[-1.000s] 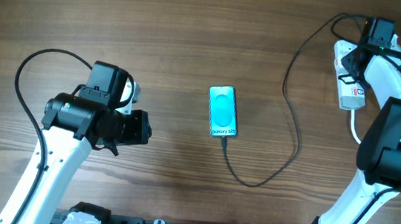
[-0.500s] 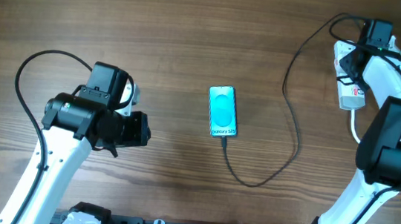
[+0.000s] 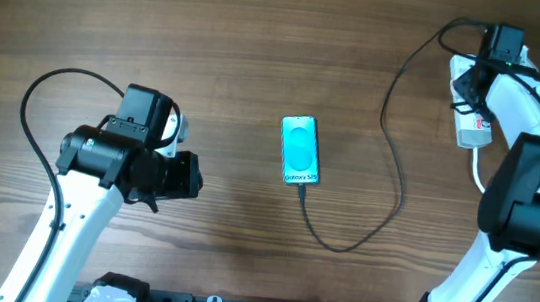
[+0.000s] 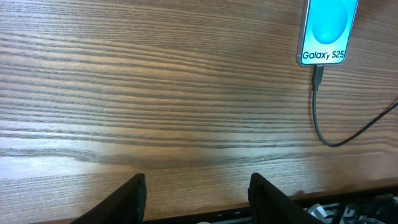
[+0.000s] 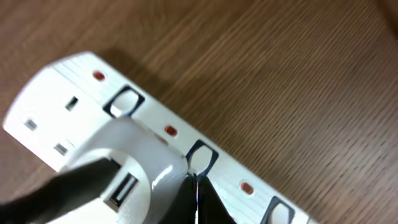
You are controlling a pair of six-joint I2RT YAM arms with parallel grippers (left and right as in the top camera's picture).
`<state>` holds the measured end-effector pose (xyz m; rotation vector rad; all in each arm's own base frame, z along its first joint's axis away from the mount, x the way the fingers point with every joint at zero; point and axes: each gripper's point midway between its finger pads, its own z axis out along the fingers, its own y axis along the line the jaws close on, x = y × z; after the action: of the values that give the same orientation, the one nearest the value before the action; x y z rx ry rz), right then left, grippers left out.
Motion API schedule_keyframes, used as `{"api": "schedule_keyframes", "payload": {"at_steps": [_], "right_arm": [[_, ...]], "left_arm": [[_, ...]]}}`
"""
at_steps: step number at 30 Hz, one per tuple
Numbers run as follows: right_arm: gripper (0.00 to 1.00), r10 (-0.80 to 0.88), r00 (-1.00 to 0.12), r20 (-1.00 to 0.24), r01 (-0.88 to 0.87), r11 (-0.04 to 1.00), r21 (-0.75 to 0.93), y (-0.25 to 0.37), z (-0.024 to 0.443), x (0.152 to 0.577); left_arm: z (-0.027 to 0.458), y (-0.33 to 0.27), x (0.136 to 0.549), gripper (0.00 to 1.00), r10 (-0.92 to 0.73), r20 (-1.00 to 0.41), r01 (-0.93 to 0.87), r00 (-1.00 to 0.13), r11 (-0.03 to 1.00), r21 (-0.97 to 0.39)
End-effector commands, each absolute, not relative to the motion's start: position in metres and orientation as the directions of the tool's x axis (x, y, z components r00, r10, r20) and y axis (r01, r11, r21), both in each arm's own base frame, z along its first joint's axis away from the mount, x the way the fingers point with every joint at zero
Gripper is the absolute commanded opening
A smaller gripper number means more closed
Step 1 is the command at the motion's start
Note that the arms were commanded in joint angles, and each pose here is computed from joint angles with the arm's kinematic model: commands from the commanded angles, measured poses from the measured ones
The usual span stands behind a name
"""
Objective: Plug charger to phone and switch on socket
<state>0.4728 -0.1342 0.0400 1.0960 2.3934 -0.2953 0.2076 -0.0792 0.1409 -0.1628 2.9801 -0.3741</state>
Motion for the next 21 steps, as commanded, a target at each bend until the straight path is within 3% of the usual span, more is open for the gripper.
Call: {"api": "schedule_keyframes", "payload": {"at_steps": [1,15,21], "right_arm": [[0.05,0.627,-0.518,-0.582,0.766,0.643,0.011,-0.147,0.067,0.478],[0.05,0.654,-0.575,-0.491,0.742,0.67,0.024,-0.135,0.013,0.48],[0.04,0.655,-0.588,-0.474,0.73,0.682,0.036,-0.128,0.01,0.481]], "left_arm": [[0.145,-0.076,0.208,0.53,-0.134,-0.139,-0.097,-0.981,0.965,-0.244],[0.144,-0.076,0.207,0.53,-0.134,-0.132,-0.099,-0.982,0.965,-0.242],[0.144,-0.076,0.206,0.53,-0.134,-0.131,-0.099,-0.982,0.965,-0.242]]}}
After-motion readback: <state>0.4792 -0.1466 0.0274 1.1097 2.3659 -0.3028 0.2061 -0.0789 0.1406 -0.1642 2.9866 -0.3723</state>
